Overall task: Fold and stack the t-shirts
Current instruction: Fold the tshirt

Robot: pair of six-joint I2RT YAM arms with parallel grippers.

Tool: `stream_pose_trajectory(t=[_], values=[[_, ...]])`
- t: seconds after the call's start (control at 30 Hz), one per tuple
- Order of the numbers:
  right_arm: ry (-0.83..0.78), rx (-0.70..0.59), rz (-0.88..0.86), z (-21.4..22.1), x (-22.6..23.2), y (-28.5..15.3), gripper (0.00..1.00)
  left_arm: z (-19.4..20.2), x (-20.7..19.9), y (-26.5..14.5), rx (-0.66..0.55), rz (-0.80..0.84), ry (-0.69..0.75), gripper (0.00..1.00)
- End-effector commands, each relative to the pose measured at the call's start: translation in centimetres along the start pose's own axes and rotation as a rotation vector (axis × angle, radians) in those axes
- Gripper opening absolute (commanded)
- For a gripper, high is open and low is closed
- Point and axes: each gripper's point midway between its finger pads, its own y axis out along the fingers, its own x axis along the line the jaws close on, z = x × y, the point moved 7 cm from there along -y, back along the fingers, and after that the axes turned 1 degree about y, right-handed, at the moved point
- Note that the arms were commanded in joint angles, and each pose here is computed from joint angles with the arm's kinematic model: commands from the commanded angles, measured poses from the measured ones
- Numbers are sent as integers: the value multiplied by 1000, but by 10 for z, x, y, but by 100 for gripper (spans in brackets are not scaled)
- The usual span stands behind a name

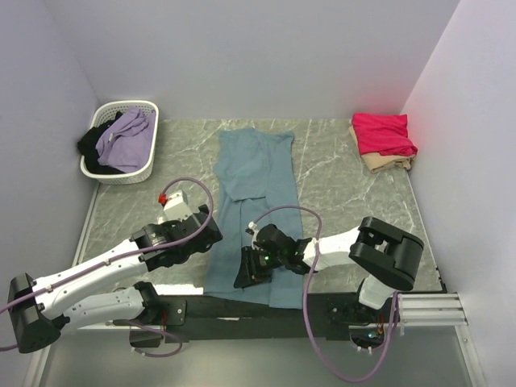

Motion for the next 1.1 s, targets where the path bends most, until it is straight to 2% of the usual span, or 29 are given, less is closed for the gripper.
stream_pose_trajectory(t=[0.0,0.1,0.2,0.37,0.8,1.07], values=[[-31,-19,9,-3,13,2,41,-2,-1,0,-17,0,8,99],[-32,-11,42,-1,9,4,34,0,0,2,-15,3,8,99],[-31,0,62,1,8,7,17,1,-1,2,-7,9,13,99],[-58,-5,94,1,13,5,1,2,-1,3,-5,2,18,99],[-122,59,38,36,46,-23,0,6,0,6,5,11,26,99],[-84,162,189,53,25,-6,0,9,3,8,9,8,28,99]])
